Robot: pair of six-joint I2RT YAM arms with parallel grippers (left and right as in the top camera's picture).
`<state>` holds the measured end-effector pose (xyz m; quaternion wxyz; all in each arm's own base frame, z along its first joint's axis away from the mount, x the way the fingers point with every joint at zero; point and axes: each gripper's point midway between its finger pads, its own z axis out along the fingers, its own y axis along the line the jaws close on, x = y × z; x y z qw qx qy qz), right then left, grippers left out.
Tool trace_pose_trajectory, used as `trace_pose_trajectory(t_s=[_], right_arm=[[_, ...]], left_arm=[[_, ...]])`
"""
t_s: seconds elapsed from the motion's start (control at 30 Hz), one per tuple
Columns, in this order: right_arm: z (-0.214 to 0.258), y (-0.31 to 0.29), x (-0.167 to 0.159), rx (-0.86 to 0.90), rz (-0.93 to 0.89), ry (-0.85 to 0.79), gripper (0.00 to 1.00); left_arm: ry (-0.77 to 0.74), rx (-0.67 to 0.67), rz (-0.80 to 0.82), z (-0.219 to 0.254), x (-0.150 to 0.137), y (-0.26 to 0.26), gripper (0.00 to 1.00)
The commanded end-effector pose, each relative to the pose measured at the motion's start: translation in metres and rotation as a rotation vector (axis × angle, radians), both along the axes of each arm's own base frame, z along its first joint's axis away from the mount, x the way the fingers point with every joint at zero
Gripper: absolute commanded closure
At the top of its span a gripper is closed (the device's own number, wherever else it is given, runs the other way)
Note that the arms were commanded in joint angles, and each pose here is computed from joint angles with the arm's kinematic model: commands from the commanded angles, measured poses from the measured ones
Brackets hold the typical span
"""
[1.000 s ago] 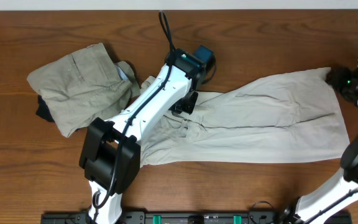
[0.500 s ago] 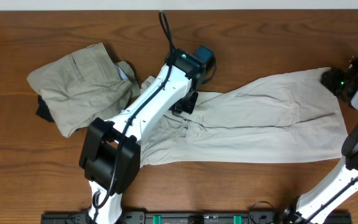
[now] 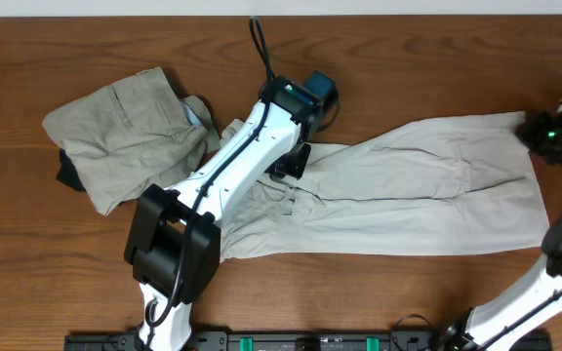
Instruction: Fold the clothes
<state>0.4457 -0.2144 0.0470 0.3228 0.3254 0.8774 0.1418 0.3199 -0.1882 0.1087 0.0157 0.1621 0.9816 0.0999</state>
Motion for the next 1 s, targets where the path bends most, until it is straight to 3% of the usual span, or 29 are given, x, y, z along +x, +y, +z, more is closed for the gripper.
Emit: trace_pose_trajectory(t_s=[0.0, 0.2, 0.43, 0.47, 0.53, 0.63, 0.97], right_arm=[[0.062, -0.011, 0.001, -0.079, 0.014, -0.107, 0.99], [0.091, -0.007, -0.010, -0.092, 0.005, -0.119, 0.99], [0.081, -0.006, -0.017, -0.076, -0.006, -0.069, 0.97], [0.078, -0.007, -0.018, -0.079, -0.011, -0.059, 0.92], [0.074, -0.010, -0.020, -0.090, -0.026, -0.040, 0.66], [0.063, -0.017, -0.023, -0.112, -0.054, -0.002, 0.58], [-0.006, -0.029, -0.001, -0.085, -0.043, 0.012, 0.51]], left_arm=[[-0.002, 0.014, 0.007, -0.001, 0.002, 0.003, 0.94], [0.027, 0.035, 0.008, -0.001, -0.005, 0.008, 0.94], [0.031, 0.038, 0.007, -0.001, -0.006, 0.008, 0.94], [0.031, 0.038, 0.007, -0.001, -0.006, 0.008, 0.94], [0.031, 0.038, 0.007, -0.001, -0.006, 0.008, 0.94], [0.027, 0.035, 0.007, -0.001, -0.005, 0.008, 0.94], [0.009, 0.023, 0.007, -0.001, -0.001, 0.005, 0.94]])
